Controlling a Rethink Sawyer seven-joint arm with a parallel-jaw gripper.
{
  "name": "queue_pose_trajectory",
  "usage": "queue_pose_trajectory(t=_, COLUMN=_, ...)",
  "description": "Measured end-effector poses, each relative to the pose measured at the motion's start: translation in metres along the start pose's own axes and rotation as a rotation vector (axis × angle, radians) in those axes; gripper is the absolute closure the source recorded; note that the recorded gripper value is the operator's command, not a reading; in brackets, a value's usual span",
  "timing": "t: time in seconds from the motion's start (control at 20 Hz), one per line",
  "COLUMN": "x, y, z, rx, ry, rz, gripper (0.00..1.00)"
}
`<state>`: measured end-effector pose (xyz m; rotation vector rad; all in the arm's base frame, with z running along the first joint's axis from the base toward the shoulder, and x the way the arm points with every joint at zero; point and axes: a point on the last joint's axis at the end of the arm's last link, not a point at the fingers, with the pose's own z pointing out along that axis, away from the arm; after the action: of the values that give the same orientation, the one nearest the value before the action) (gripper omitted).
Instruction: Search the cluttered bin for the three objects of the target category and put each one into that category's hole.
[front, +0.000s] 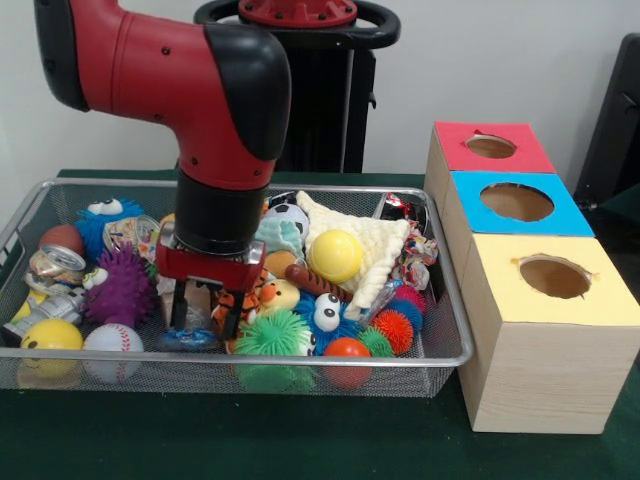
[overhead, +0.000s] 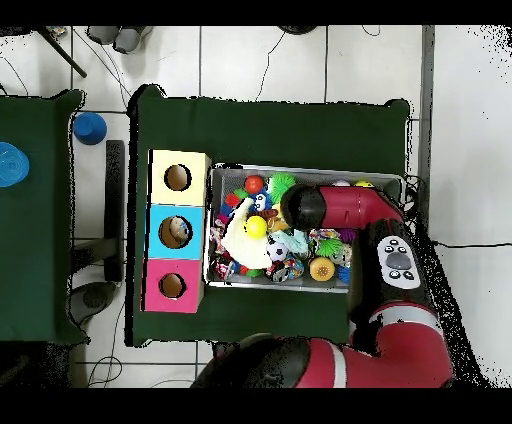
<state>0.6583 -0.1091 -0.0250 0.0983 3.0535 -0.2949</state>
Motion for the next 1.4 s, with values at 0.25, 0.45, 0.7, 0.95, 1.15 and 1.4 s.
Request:
queue_pose_trajectory(t=0.25, x=0.004, y=0.006, z=-0.003, rx=0.042, ry=0.005, rz=-0.034, gripper=0.0)
queue_pose_trajectory(t=0.45, x=0.006, y=0.008, z=-0.005, rx=0.069, ry=0.008, rz=-0.054, gripper=0.0)
queue_pose_trajectory(t=0.7, x=0.01, y=0.009, z=-0.008, rx=0.101, ry=0.013, rz=-0.074, gripper=0.0)
queue_pose_trajectory(t=0.95, x=0.011, y=0.002, z=-0.007, rx=0.104, ry=0.017, rz=-0.065, gripper=0.0)
queue_pose_trajectory(t=1.15, x=0.013, y=-0.016, z=-0.005, rx=0.104, ry=0.024, rz=-0.034, gripper=0.0)
queue_pose_trajectory(t=1.4, x=0.025, y=-0.037, z=-0.001, rx=0.1, ry=0.055, rz=0.004, gripper=0.0)
